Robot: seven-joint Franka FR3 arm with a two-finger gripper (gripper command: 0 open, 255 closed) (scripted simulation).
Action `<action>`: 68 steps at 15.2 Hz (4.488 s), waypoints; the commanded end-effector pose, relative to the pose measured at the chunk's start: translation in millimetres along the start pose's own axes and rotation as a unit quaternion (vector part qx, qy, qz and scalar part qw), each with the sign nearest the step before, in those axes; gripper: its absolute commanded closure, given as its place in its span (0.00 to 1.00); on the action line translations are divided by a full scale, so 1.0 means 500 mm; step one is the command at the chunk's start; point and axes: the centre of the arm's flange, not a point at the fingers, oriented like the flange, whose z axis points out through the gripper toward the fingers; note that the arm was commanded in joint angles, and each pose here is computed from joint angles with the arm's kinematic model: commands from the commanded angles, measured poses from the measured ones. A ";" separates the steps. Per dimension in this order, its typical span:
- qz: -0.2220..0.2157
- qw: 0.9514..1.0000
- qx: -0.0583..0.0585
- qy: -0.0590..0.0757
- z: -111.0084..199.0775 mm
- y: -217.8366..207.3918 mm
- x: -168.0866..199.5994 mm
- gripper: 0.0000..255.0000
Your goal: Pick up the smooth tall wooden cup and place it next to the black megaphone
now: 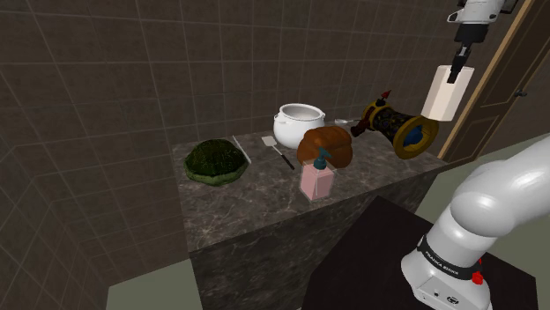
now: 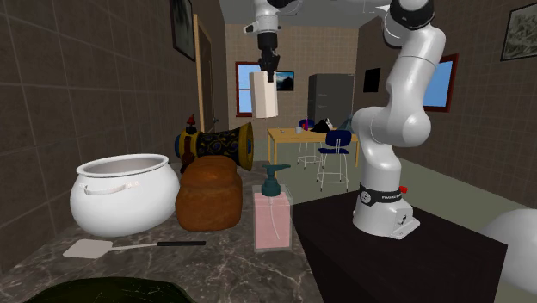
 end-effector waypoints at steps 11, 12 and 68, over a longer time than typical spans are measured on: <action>0.000 1.000 0.000 0.000 0.126 -0.001 0.007 1.00; 0.000 1.000 0.000 0.000 0.137 -0.001 0.008 1.00; 0.000 1.000 0.000 0.000 0.395 -0.002 0.028 0.00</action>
